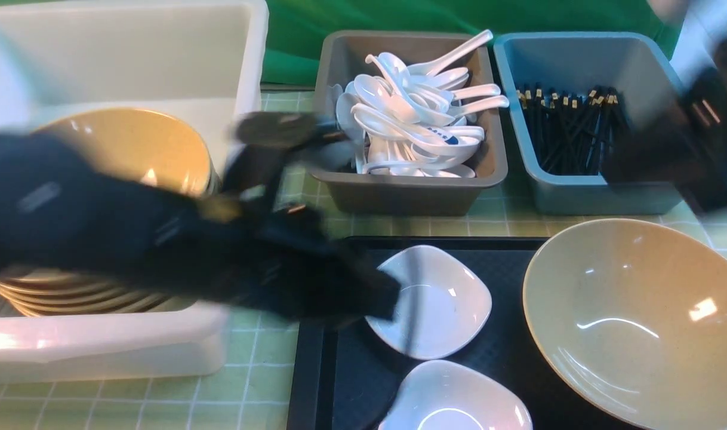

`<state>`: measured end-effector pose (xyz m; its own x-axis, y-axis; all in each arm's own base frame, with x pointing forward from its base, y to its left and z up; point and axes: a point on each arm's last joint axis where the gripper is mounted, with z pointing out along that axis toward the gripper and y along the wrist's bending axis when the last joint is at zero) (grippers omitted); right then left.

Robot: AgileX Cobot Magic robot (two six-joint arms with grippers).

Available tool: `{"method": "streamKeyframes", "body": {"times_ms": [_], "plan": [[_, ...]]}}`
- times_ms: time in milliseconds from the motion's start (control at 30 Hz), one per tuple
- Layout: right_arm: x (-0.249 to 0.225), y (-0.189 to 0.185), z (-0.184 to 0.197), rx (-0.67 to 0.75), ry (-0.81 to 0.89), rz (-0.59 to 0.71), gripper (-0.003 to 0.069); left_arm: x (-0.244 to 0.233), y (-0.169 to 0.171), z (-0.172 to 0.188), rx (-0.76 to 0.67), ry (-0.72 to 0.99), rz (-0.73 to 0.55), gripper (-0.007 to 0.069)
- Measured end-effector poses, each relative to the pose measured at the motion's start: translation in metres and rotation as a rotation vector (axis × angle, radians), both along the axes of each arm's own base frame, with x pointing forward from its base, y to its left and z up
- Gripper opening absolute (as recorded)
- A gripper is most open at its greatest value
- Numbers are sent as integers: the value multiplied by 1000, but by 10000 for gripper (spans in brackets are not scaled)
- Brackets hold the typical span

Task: On green table put chopsticks spoon bowls plates into blue grey white boxes.
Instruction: 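Grasp the large bowl on the tray by its rim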

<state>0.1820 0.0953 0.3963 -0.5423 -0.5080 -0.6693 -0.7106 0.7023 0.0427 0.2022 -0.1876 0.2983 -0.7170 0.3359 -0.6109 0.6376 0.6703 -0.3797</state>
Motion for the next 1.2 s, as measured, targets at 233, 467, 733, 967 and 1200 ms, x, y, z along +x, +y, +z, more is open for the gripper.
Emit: {"method": "streamKeyframes", "body": {"times_ms": [233, 467, 733, 967, 1200], "plan": [[-62, -24, -33, 76, -59, -99, 25, 65, -65, -31, 35, 136, -62, 123], [-87, -35, -34, 118, -146, -122, 25, 95, -125, -73, 72, 263, -117, 448], [-94, -37, -32, 126, -169, -119, 27, 126, -157, -114, 91, 345, -139, 589], [-94, -37, -32, 124, -166, -118, 37, 130, -163, -104, 61, 369, -205, 148], [-91, -35, -27, 177, -206, -128, 45, 126, -151, -83, 93, 361, -252, 16]]}}
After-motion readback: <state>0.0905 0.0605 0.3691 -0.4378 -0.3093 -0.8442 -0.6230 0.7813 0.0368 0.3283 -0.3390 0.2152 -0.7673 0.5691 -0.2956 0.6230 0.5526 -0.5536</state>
